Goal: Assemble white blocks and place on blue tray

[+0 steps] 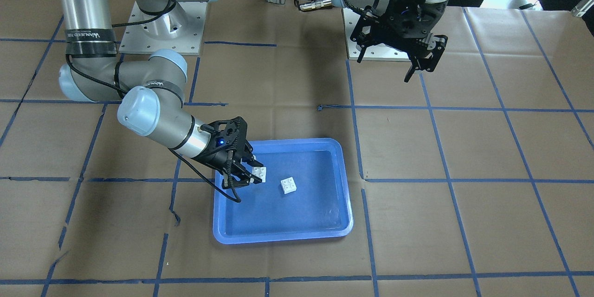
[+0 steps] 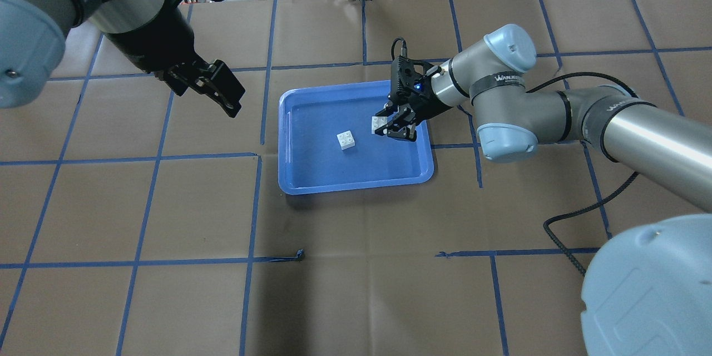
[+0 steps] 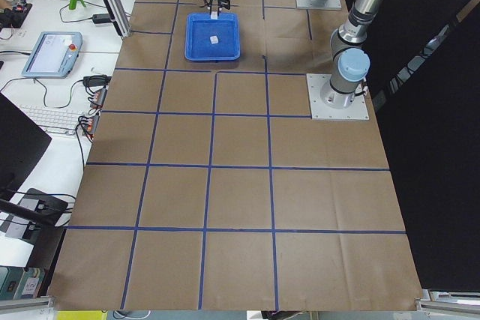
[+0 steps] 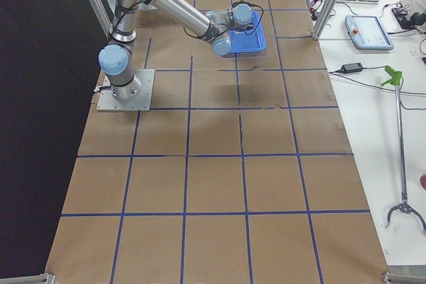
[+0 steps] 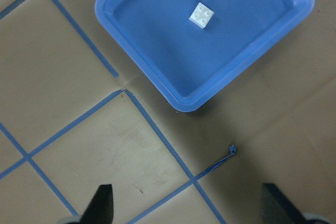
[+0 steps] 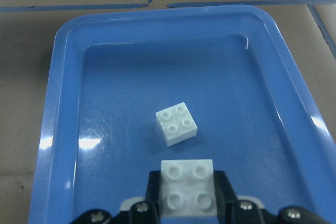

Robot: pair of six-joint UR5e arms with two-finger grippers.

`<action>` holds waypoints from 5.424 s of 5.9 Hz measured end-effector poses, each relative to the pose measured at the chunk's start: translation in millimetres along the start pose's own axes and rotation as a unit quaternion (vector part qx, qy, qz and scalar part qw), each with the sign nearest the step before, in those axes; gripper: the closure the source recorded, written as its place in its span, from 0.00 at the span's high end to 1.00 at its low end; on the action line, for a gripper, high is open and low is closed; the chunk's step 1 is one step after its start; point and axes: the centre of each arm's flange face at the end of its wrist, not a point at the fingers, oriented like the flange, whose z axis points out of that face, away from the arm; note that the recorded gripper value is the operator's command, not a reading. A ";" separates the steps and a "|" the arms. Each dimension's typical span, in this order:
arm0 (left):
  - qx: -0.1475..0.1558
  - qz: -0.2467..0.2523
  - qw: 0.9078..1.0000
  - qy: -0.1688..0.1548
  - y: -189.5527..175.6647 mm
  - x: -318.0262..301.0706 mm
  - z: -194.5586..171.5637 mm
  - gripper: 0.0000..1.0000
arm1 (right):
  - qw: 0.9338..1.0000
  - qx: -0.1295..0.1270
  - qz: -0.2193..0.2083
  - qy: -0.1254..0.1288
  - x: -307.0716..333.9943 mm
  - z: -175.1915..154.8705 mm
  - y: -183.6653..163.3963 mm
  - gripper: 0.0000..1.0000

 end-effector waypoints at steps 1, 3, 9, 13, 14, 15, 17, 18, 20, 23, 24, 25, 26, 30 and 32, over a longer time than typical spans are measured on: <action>0.028 -0.083 0.996 -0.011 -3.1 -2.7 -7.2 0.99 | 1.000 0.000 -0.005 -0.006 -2.3 23.3 3.9 0.34; 0.041 -0.134 0.989 -0.042 -5.3 -7.5 -17.3 0.99 | 1.000 0.000 -0.007 -0.011 -2.5 43.0 12.1 0.34; 0.029 -0.148 0.988 -0.042 -1.5 -6.5 -20.2 0.99 | 1.000 0.005 -0.003 -0.014 -4.7 58.5 9.4 0.34; 0.031 -0.148 0.988 -0.041 -0.9 -6.4 -21.9 0.99 | 1.000 0.005 0.014 -0.012 -3.5 58.3 7.9 0.34; 0.031 -0.148 0.988 -0.041 -1.0 -6.4 -22.5 0.99 | 1.000 0.006 0.016 -0.012 -2.9 58.1 7.6 0.34; 0.032 -0.149 0.988 -0.041 -1.0 -6.7 -22.9 0.99 | 1.000 0.005 0.015 -0.011 -2.5 58.0 7.5 0.34; 0.033 -0.149 0.987 -0.042 -0.7 -6.7 -23.7 0.99 | 1.000 0.005 0.014 -0.011 -2.5 58.4 7.5 0.34; 0.033 -0.149 0.987 -0.042 -0.6 -6.9 -23.8 0.99 | 1.000 0.004 0.012 -0.012 -2.6 58.8 7.5 0.34; 0.033 -0.149 0.987 -0.042 -0.3 -6.5 -24.2 0.99 | 1.000 0.007 0.008 -0.012 -2.1 59.3 5.2 0.34; 0.033 -0.148 0.987 -0.043 0.1 -6.2 -24.5 0.99 | 1.000 0.012 0.009 -0.013 3.2 63.1 3.1 0.34; 0.033 -0.148 0.988 -0.042 0.1 -6.2 -24.3 0.99 | 1.000 0.012 0.011 -0.015 3.1 66.0 5.4 0.34; 0.032 -0.148 0.988 -0.042 0.2 -6.2 -23.9 0.99 | 1.000 0.012 0.012 -0.016 2.9 66.9 6.1 0.34; 0.032 -0.148 0.988 -0.042 0.3 -6.1 -23.5 0.99 | 1.000 0.012 0.013 -0.017 2.7 67.2 6.3 0.34; 0.032 -0.148 0.987 -0.043 0.9 -6.1 -23.8 0.99 | 1.000 0.013 0.015 -0.018 2.6 68.6 7.1 0.34; 0.032 -0.148 0.988 -0.043 1.4 -6.0 -23.4 0.99 | 1.000 0.013 0.015 -0.019 2.1 69.3 7.7 0.36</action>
